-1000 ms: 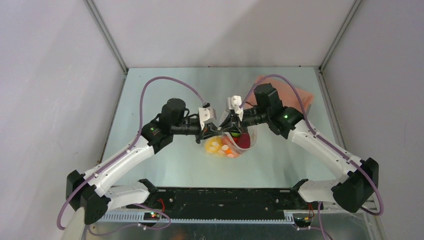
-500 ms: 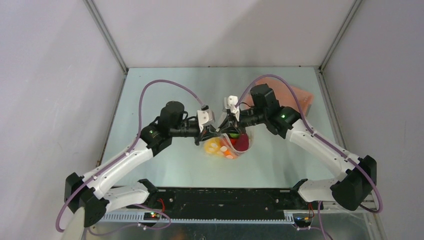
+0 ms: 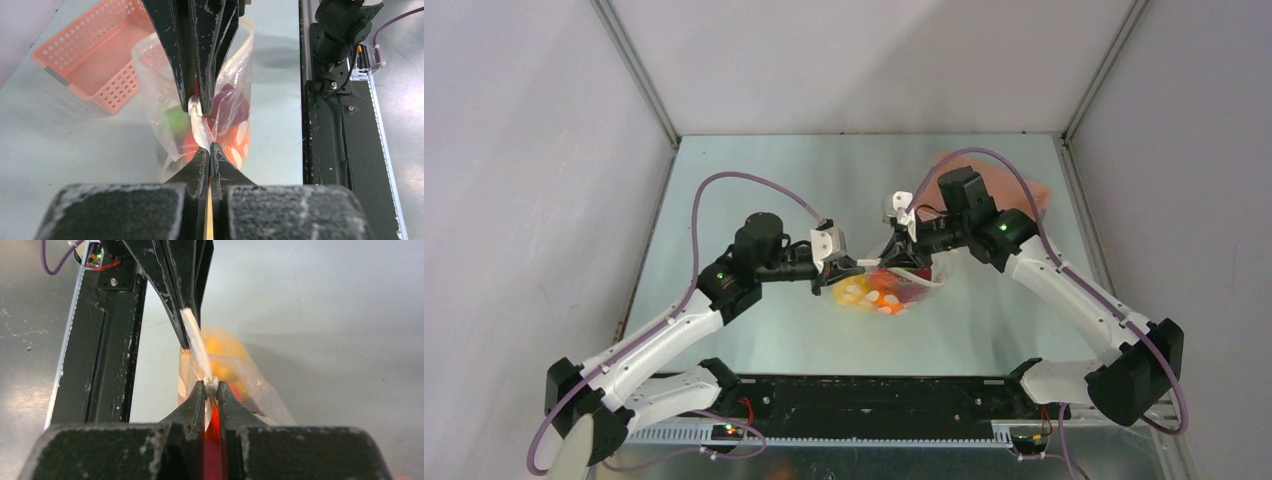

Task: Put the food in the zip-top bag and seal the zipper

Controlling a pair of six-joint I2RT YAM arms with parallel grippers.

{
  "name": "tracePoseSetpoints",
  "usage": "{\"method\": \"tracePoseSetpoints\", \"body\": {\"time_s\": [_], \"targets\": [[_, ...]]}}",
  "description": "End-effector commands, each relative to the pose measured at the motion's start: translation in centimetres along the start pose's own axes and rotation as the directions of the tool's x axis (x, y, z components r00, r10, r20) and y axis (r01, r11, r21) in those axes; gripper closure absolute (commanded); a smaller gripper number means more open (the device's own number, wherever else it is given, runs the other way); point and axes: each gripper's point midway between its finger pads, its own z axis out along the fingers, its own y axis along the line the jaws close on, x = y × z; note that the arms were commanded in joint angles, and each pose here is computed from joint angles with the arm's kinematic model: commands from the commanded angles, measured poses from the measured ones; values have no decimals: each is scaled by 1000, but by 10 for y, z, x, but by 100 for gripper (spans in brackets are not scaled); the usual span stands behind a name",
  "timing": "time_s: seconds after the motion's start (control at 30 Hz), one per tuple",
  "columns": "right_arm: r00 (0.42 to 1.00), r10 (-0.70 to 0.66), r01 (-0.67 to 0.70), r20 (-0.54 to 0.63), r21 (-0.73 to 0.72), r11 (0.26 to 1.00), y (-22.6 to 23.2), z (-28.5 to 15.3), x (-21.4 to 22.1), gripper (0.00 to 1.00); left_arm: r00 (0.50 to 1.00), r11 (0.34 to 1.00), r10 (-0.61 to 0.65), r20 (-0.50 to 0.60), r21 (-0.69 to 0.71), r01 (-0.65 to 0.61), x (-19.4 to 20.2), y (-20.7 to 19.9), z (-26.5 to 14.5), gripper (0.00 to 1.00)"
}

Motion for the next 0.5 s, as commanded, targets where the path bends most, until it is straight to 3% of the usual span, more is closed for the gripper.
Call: {"method": "tracePoseSetpoints", "body": {"time_s": [0.0, 0.47], "targets": [[991, 24, -5, -133, 146, 989, -18, -28, 23, 100, 992, 996, 83, 95, -20, -82, -30, -1, -7, 100], [957, 104, -19, -270, 301, 954, -23, -72, 51, 100, 999, 992, 33, 37, -122, -29, -10, 16, -7, 100]]}}
